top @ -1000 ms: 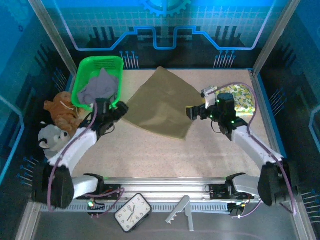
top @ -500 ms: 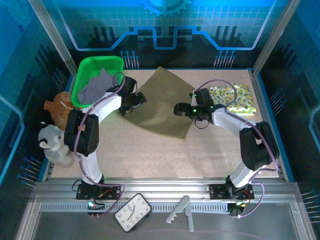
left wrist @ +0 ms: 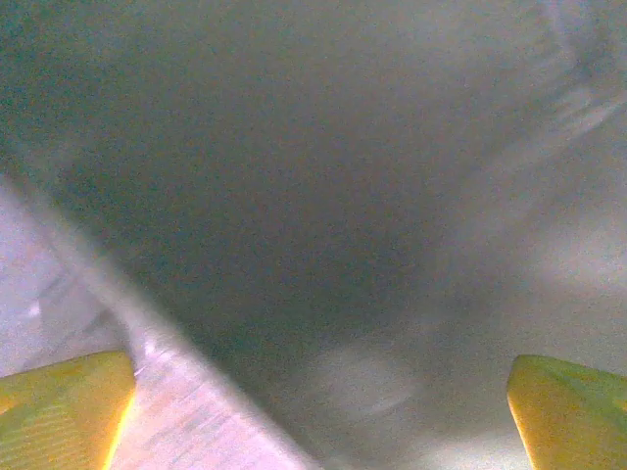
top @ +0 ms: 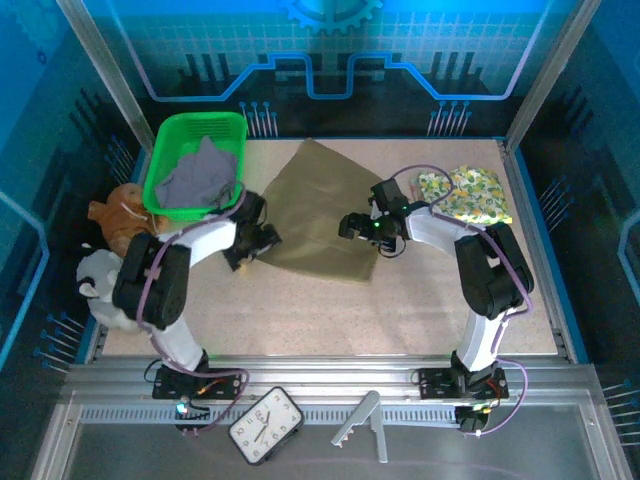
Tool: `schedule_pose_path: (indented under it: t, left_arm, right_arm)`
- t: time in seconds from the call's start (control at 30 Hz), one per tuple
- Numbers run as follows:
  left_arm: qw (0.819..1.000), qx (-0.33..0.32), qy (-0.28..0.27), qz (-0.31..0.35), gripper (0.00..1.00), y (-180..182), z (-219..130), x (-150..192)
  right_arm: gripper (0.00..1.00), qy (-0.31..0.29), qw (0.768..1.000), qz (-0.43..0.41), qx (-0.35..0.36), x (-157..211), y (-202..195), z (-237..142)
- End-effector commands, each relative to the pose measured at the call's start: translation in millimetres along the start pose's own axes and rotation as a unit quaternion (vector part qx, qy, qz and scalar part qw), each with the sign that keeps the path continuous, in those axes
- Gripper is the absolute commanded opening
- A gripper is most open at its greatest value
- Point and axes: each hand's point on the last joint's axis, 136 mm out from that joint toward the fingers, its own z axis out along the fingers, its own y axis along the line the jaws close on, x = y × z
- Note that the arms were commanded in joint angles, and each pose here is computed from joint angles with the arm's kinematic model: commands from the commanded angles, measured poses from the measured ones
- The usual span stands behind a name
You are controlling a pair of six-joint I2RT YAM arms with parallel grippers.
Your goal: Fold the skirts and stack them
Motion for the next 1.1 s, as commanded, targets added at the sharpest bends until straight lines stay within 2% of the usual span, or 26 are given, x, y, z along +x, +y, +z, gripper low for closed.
schedule_pose_path:
  t: [0.0, 0.1, 0.23, 0.3, 0.47, 0.73, 1.07]
  left_arm:
    - [0.999, 0.014, 0.014, -0.025, 0.99, 13.1, -19.3, 20.5]
    - [0.997, 0.07, 0.01, -0.02, 0.99, -12.4, -41.9, 13.3]
    - [0.993, 0.112, -0.028, -0.008, 0.99, -48.5, -61.5, -18.4]
    - [0.993, 0.11, -0.039, 0.004, 0.99, -62.8, -60.5, -33.9]
    - [0.997, 0.073, -0.033, 0.009, 0.99, -75.1, -25.9, -53.9]
    - [0.999, 0.035, 0.0, -0.009, 0.99, -55.6, 13.5, -40.3]
    - [0.998, 0.003, 0.037, -0.055, 0.99, 18.1, 23.4, 26.3]
  right_arm:
    - [1.0, 0.02, 1.0, -0.002, 0.013, 12.0, -3.4, -5.2]
    - [1.0, 0.022, 1.0, 0.001, 0.001, 11.2, 3.1, -7.8]
    - [1.0, 0.012, 1.0, 0.006, -0.02, 8.4, 19.3, -12.7]
    - [1.0, 0.008, 1.0, 0.004, -0.026, 8.8, 26.7, -14.5]
    - [1.0, 0.005, 0.999, 0.006, -0.039, 12.6, 39.0, -14.2]
    - [1.0, 0.034, 0.997, 0.03, -0.056, 34.2, 44.0, -0.2]
    - [1.0, 0.084, 0.99, 0.116, -0.009, 78.2, 1.6, 30.4]
